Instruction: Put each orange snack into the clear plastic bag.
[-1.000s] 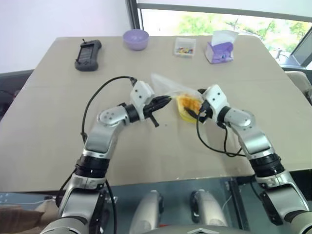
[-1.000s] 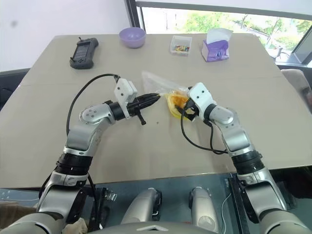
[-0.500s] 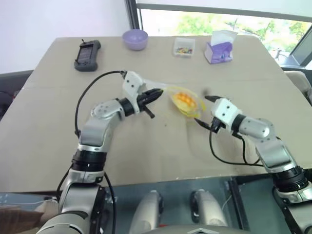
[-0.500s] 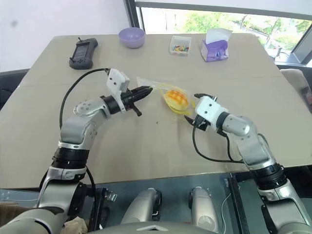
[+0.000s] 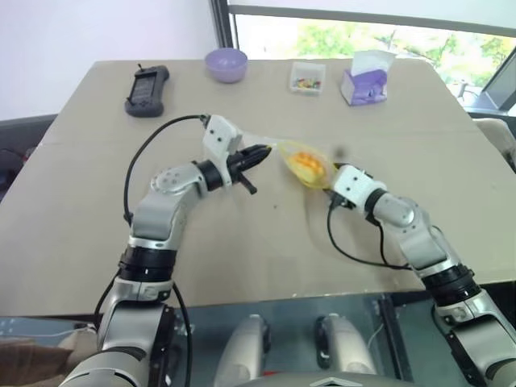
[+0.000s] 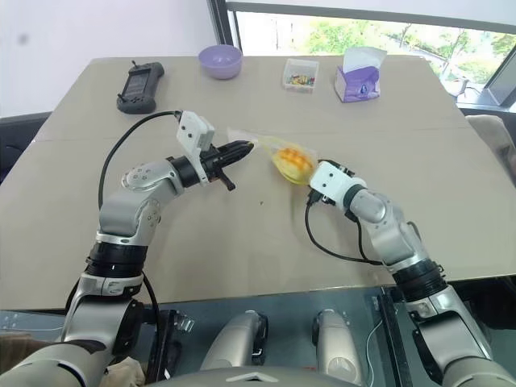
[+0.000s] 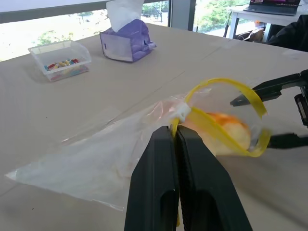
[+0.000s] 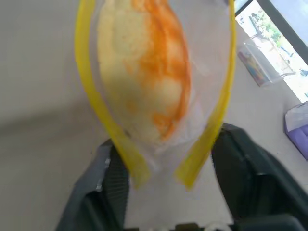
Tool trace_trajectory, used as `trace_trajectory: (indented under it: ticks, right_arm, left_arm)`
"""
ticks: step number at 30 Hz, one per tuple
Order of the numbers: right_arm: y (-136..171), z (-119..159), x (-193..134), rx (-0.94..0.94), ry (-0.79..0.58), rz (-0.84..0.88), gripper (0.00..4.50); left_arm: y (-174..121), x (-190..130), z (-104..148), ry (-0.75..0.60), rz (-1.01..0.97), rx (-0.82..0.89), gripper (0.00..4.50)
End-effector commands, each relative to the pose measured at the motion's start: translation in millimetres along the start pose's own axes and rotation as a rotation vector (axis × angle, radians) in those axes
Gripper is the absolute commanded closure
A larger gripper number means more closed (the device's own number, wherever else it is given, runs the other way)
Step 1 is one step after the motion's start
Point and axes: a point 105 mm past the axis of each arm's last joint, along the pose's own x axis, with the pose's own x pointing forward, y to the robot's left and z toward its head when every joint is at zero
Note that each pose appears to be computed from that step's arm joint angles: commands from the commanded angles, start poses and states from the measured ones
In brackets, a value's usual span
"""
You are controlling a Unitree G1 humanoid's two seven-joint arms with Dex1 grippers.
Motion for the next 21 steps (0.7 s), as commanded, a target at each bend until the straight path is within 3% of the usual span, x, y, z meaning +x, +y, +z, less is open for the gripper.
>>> trace_trajectory:
  ticks: [1, 4, 11, 18, 21]
  right_arm:
    - [-32.8, 25.6, -12.4, -0.007, -0.085, -0.055, 3.32]
    - [-45.4, 33.2, -19.5, -0.006, -0.102, -0.041, 4.49]
    - [-63.5, 44.3, -25.4, -0.015, -0.142, 0.013, 4.49]
    - [-132.2, 28.0, -18.8, -0.138, -0.058, -0.184, 4.49]
    - [-138.3, 20.7, -20.0, -0.169, -0.045, -0.207, 4.49]
  left_arm:
    - [1.4, -3.5, 15.8, -0.039, 0.013, 0.061, 4.50]
    - [4.7, -3.8, 17.7, -0.039, 0.020, 0.072, 4.50]
    - [8.6, -1.7, 31.3, -0.064, 0.006, 0.104, 4.50]
    - [28.4, 16.5, 52.0, -0.102, 0.023, 0.186, 4.50]
    - [29.2, 19.8, 58.1, -0.131, 0.028, 0.253, 4.50]
